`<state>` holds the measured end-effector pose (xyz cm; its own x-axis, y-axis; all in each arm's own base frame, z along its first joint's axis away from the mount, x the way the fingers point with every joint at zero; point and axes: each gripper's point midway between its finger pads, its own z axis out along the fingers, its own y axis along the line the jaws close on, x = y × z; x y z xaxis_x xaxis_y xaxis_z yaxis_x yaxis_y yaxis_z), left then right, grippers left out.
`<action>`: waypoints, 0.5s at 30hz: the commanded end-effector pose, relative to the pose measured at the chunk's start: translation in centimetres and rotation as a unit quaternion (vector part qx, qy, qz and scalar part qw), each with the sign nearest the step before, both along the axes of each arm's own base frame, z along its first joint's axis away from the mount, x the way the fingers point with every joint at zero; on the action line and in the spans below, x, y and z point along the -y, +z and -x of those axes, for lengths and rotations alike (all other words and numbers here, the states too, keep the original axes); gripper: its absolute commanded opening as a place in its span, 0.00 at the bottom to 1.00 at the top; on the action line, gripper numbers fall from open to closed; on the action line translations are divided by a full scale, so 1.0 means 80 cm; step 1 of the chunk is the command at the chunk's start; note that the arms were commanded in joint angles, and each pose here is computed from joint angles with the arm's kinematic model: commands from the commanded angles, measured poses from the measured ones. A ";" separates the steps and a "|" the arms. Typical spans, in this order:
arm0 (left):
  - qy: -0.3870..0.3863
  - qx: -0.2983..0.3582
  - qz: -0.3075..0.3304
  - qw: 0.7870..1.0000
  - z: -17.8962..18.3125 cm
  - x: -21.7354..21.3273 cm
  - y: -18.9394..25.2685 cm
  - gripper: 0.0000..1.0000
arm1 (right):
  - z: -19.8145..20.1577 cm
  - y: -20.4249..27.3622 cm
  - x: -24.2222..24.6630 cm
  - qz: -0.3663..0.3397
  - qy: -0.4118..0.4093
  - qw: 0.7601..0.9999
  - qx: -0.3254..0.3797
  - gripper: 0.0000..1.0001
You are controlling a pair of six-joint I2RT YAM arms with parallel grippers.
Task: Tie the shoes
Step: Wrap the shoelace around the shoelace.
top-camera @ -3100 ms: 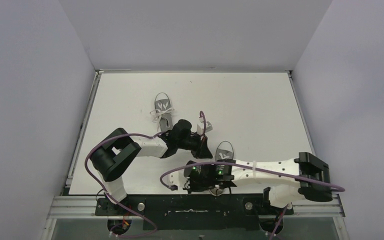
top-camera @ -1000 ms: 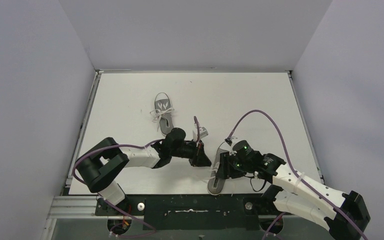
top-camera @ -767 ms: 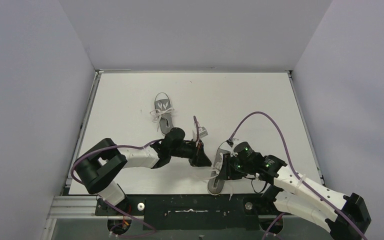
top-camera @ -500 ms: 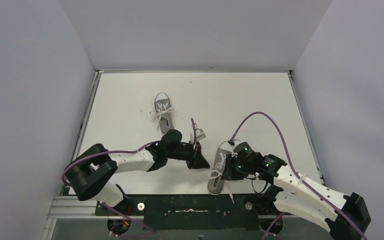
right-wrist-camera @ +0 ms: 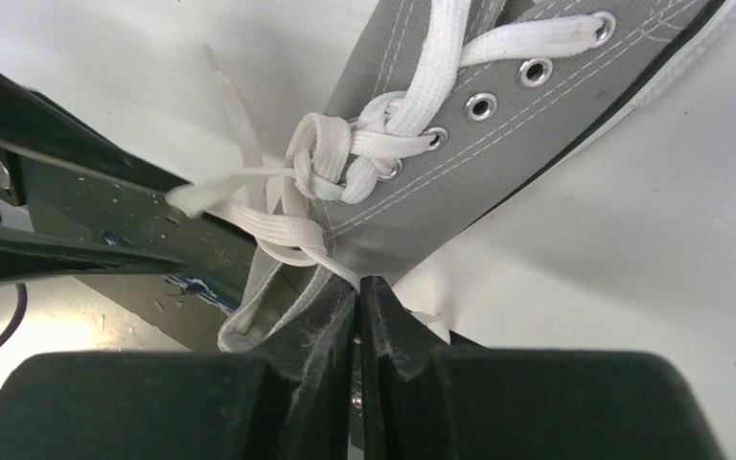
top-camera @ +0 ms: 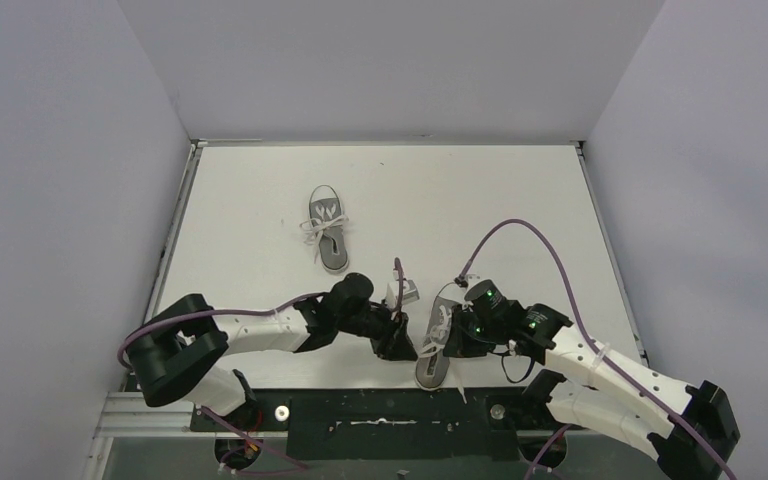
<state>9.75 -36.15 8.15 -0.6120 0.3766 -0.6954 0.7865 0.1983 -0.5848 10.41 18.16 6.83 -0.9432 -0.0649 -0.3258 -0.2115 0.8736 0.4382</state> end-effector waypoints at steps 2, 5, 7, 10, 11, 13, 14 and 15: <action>0.011 0.036 0.043 0.998 -0.034 -0.005 0.049 0.38 | -0.010 0.014 -0.008 -0.010 0.006 1.000 0.015 0.07; 0.025 0.021 0.068 0.997 -0.058 0.001 0.067 0.65 | -0.013 0.016 -0.007 -0.010 0.001 1.000 0.020 0.10; 0.038 0.005 0.066 0.997 -0.072 0.011 0.068 0.66 | -0.014 0.016 -0.008 -0.010 0.002 1.000 0.020 0.11; 0.052 -0.020 0.061 0.997 -0.088 0.030 0.059 0.66 | -0.015 0.018 -0.011 -0.015 0.001 1.000 0.019 0.11; 0.061 -0.034 0.057 0.996 -0.093 0.036 0.053 0.65 | -0.016 0.019 -0.012 -0.016 0.001 1.000 0.021 0.11; 0.061 -0.058 0.061 0.995 -0.099 0.047 0.047 0.59 | -0.018 0.023 -0.013 -0.018 0.000 1.000 0.025 0.11; 0.060 -0.069 0.061 0.994 -0.100 0.052 0.043 0.58 | -0.020 0.024 -0.013 -0.017 -0.001 0.999 0.027 0.11; 0.059 -0.082 0.060 0.993 -0.099 0.055 0.039 0.56 | -0.021 0.025 -0.013 -0.016 -0.002 0.999 0.029 0.11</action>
